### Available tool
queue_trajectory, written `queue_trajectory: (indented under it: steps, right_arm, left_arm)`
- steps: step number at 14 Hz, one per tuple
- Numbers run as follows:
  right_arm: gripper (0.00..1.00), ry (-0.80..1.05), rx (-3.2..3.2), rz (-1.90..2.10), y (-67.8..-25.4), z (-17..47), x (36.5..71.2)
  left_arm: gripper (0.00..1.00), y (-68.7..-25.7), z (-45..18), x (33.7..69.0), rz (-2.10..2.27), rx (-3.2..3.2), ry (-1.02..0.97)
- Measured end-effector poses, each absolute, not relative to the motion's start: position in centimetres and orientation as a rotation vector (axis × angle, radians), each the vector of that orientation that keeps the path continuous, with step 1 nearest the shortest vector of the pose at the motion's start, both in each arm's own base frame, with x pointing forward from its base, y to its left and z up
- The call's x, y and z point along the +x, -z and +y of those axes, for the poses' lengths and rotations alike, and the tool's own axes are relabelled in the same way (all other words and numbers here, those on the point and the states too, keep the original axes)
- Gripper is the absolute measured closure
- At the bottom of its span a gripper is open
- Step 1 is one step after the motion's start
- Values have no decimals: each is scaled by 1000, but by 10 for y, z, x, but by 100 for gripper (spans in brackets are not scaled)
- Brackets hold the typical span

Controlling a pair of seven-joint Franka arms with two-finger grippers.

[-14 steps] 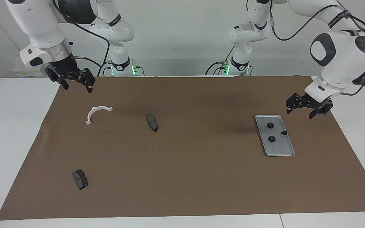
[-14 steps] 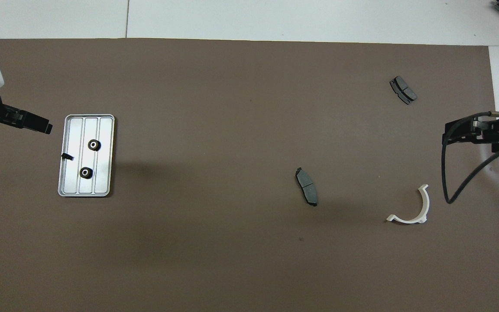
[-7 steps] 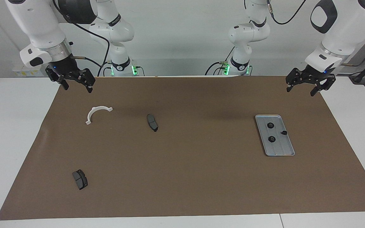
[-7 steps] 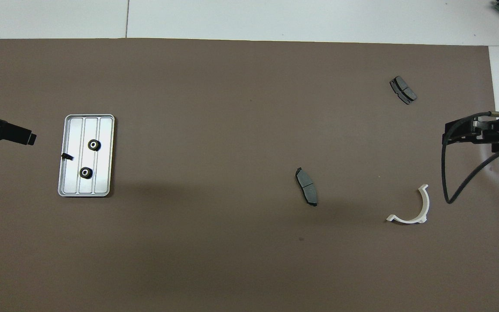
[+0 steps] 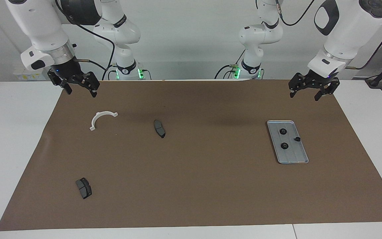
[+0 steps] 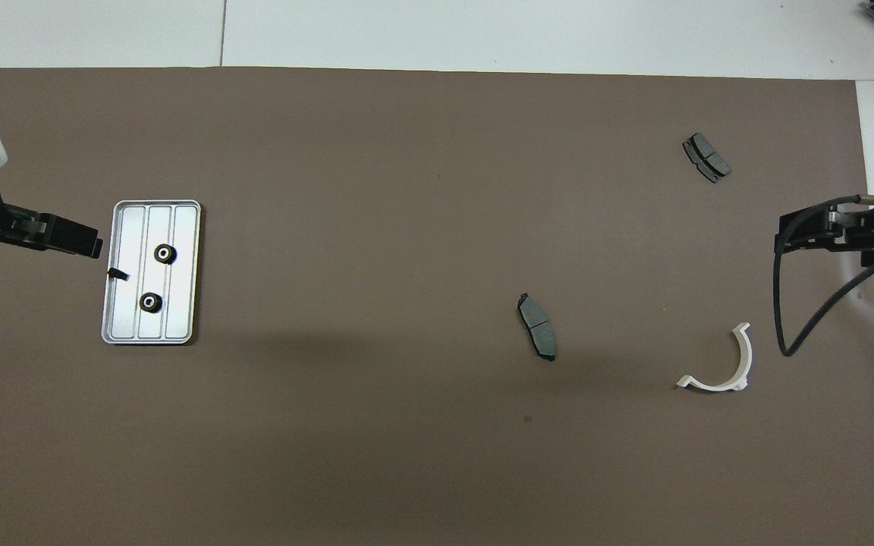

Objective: Pick bearing gear from pile to tray

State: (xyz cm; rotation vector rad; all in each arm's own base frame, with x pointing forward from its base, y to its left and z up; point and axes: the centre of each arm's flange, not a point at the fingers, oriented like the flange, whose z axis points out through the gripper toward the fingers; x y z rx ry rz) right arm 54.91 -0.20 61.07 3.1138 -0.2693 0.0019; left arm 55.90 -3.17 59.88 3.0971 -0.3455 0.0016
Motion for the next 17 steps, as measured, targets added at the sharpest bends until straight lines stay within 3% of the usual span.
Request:
queue_trajectory:
  steps: [17]
  right_arm:
    - [0,-2,3114,-269,-611,-2,549]
  left_arm:
    - [0,-598,-10,559,-233,3107,9]
